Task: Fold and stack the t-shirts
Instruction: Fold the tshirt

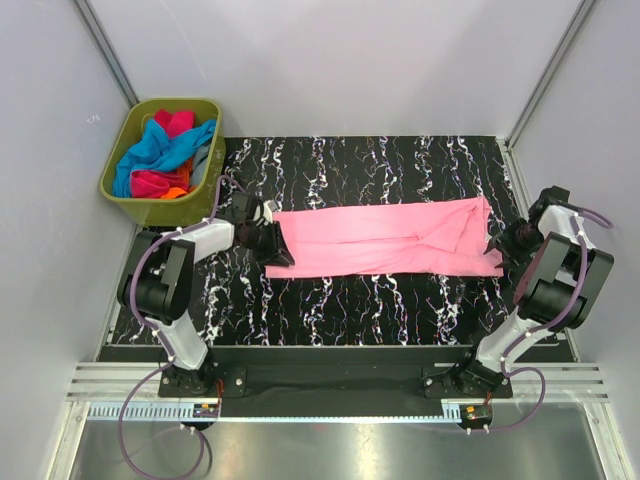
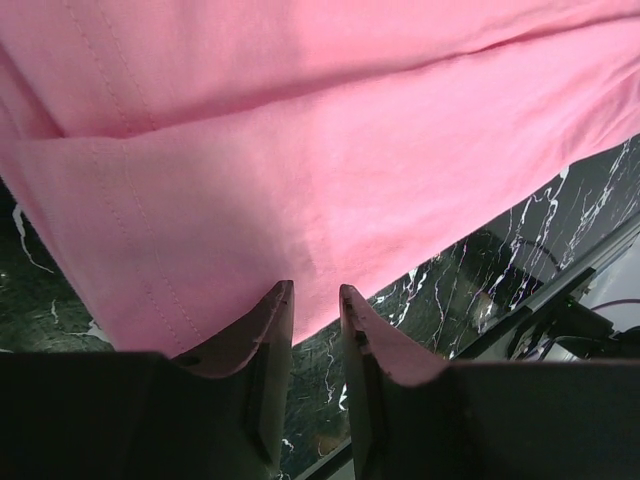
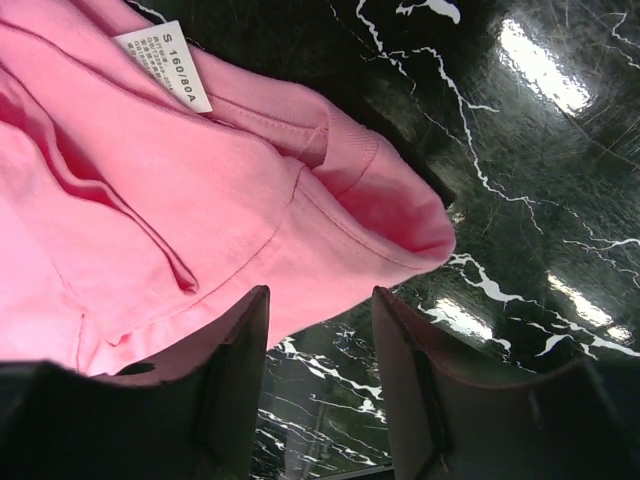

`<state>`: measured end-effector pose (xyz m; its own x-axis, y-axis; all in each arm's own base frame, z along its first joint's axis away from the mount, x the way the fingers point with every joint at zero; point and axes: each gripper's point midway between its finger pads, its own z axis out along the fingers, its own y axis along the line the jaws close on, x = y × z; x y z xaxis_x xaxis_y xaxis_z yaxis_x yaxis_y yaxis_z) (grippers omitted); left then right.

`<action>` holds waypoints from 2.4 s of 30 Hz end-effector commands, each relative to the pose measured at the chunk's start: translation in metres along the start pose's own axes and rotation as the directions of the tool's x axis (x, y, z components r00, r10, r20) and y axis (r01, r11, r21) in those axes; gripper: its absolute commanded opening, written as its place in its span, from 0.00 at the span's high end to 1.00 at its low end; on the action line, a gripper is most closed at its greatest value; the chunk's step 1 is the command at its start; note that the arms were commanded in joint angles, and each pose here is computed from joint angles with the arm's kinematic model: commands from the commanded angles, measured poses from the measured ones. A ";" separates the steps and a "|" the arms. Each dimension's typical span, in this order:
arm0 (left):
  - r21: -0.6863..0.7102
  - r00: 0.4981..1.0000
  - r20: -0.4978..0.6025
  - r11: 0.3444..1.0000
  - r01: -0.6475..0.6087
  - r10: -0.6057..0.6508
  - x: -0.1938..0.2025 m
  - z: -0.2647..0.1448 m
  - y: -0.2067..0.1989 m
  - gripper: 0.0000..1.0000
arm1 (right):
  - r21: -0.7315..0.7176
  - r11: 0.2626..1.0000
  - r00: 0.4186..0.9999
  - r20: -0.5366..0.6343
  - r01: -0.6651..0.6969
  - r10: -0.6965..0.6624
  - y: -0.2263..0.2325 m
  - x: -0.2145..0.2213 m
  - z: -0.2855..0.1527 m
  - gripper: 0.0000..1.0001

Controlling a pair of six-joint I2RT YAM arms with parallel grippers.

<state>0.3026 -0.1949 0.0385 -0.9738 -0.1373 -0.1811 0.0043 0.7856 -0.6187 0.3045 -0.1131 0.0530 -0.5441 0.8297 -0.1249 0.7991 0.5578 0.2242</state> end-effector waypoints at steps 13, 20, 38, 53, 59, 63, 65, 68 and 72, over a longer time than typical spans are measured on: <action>-0.078 1.000 -0.003 0.997 0.007 -0.007 -0.001 0.017 0.034 0.74 | 0.027 0.999 0.999 0.002 -0.045 0.045 -0.013 -0.003 0.019 0.45; -0.099 1.000 -0.008 0.995 0.013 -0.014 -0.005 0.022 0.044 0.75 | 0.065 0.996 0.998 0.023 -0.055 0.054 -0.018 -0.013 0.028 0.54; -0.116 0.998 0.053 0.993 -0.026 0.032 -0.024 -0.007 0.032 0.75 | 0.145 0.989 0.998 0.048 0.039 -0.046 -0.028 -0.036 0.011 0.68; 0.116 0.989 0.091 0.985 -0.129 0.119 -0.024 -0.043 -0.038 0.66 | -0.160 0.985 0.993 0.106 0.059 -0.042 0.049 -0.045 -0.051 0.43; 0.045 0.995 0.062 0.995 -0.084 0.081 -0.018 -0.022 -0.009 0.67 | -0.314 0.943 0.994 0.013 0.109 -0.111 0.096 -0.025 -0.019 0.43; -0.015 0.997 0.031 0.997 -0.072 0.072 -0.005 -0.012 0.012 0.67 | -0.330 0.935 0.990 -0.018 0.129 -0.143 0.108 -0.010 -0.001 0.43; -0.044 0.998 0.012 0.997 -0.059 0.060 0.002 -0.006 0.024 0.67 | -0.320 0.938 0.988 -0.041 0.130 -0.151 0.103 -0.003 0.009 0.44; -0.068 0.999 -0.011 0.997 -0.041 0.040 0.011 0.000 0.036 0.67 | -0.301 0.943 0.985 -0.059 0.138 -0.163 0.096 0.003 0.017 0.46; -0.075 1.000 -0.023 0.997 -0.019 0.018 0.022 0.004 0.043 0.67 | -0.275 0.950 0.982 -0.075 0.147 -0.174 0.086 0.011 0.025 0.47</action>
<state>0.2846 -0.1756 0.0211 -0.9813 -0.1102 -0.1577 0.0062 0.8012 -0.5984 0.3710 -0.0546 0.0466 -0.6797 0.7309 -0.0618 0.6367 0.6297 0.4451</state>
